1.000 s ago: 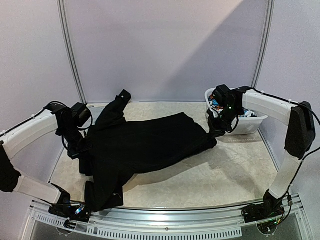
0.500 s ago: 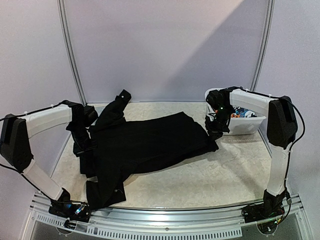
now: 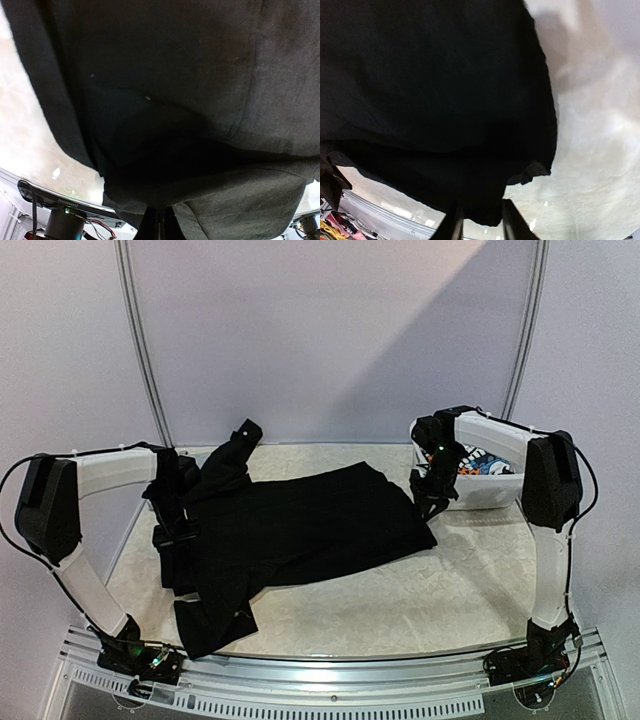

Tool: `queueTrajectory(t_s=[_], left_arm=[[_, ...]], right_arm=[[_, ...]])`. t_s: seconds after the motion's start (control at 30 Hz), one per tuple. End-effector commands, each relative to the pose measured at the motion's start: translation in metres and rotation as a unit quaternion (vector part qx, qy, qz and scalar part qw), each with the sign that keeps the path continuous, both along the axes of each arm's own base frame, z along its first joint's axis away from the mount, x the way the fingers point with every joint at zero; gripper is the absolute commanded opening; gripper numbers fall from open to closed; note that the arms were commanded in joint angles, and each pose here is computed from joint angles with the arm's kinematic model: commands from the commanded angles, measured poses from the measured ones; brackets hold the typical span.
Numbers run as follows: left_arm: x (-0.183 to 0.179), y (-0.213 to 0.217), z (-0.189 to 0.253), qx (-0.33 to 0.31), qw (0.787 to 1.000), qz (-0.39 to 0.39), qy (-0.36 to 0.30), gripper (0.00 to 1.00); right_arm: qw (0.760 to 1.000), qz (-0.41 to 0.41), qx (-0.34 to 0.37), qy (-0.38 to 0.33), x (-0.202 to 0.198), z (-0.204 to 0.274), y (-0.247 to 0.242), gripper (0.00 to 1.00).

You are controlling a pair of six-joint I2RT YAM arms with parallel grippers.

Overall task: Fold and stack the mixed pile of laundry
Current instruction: Fold the flattened shirt at the center of the board.

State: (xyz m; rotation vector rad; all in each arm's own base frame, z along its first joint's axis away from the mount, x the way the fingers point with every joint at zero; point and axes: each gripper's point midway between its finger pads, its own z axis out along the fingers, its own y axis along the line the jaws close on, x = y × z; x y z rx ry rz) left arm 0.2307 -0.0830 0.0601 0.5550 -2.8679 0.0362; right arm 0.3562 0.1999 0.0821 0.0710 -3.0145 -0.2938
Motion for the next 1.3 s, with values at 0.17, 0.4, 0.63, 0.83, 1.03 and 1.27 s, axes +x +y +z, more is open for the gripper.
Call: queueTrajectory(t_s=[0.17, 0.4, 0.63, 0.83, 1.03, 1.27], left_arm=[[0.004, -0.005, -0.017, -0.027, 0.999, 0.006, 0.017, 0.0], [0.002, 0.016, -0.031, -0.021, 0.998, 0.067, -0.001, 0.0], [0.018, 0.008, -0.022, -0.054, 0.995, 0.083, -0.03, 0.15], [0.022, 0.02, 0.025, -0.03, 0.993, 0.043, -0.101, 0.58], [0.005, -0.002, 0.075, -0.006, 0.988, -0.078, -0.131, 0.66], [-0.039, -0.047, 0.109, -0.091, 0.96, -0.203, -0.17, 0.68]], right_arm=[[1.0, -0.012, 0.011, -0.016, 0.034, 0.004, 0.014, 0.33], [0.998, -0.013, 0.021, -0.057, 0.043, 0.022, 0.016, 0.4], [0.987, 0.051, 0.064, -0.137, 0.039, 0.061, 0.045, 0.41], [0.972, 0.13, 0.121, -0.156, 0.01, 0.067, 0.099, 0.36], [0.954, 0.206, 0.168, -0.137, -0.026, 0.048, 0.139, 0.31], [0.961, 0.211, 0.139, -0.117, -0.027, 0.0, 0.136, 0.28]])
